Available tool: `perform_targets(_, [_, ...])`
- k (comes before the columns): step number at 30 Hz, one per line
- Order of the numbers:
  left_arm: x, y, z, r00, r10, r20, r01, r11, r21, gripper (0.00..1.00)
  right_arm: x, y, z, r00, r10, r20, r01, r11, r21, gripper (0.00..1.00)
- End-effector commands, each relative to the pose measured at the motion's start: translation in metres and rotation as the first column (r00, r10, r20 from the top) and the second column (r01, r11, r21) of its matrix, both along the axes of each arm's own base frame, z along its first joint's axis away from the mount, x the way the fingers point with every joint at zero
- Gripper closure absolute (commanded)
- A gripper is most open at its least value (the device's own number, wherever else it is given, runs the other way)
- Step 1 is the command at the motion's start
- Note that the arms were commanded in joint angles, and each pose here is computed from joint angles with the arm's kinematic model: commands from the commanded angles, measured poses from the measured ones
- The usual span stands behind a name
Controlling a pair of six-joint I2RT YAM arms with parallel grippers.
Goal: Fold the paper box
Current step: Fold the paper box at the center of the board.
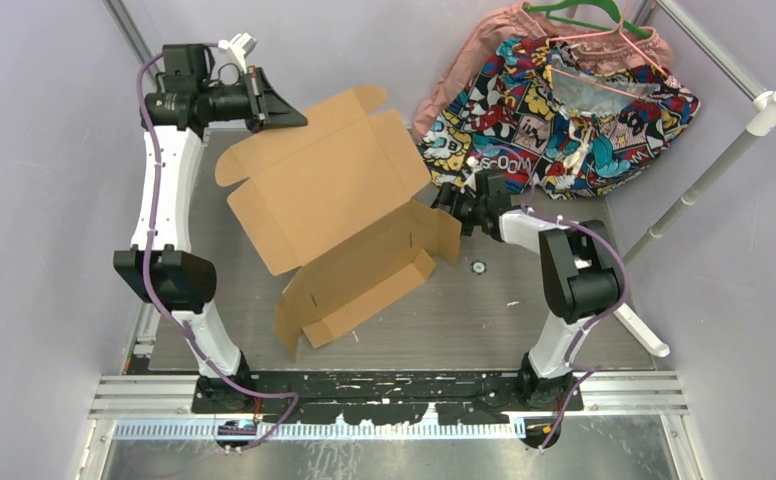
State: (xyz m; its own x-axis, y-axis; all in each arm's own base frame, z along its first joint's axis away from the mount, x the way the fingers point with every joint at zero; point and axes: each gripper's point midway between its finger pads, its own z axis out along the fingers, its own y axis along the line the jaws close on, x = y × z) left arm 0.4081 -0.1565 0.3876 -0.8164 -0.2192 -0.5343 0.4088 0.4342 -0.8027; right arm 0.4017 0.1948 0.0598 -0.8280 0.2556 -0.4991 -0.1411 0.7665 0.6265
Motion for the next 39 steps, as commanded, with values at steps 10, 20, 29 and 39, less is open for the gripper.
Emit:
perform_targets(10, [-0.097, -0.05, 0.06, 0.942, -0.108, 0.317, 0.047, 0.98, 0.193, 0.91, -0.016, -0.044, 0.083, 0.943, -0.183, 0.277, 0.18, 0.983, 0.034, 0.24])
perform_targets(20, [-0.105, -0.056, 0.022, 0.95, -0.094, 0.296, -0.008, 0.946, 0.325, 0.93, -0.056, -0.058, 0.069, 0.94, -0.211, 0.267, 0.208, 0.977, 0.041, 0.22])
perform_targets(29, [-0.087, -0.057, 0.012, 0.952, -0.055, 0.302, -0.07, 0.919, 0.387, 0.95, -0.044, -0.059, 0.047, 0.953, -0.245, 0.177, 0.239, 0.97, 0.054, 0.21])
perform_targets(39, [-0.076, -0.055, 0.033, 0.937, -0.061, 0.345, -0.091, 0.908, 0.41, 0.96, -0.024, -0.065, 0.031, 0.951, -0.275, 0.14, 0.272, 0.961, 0.043, 0.13])
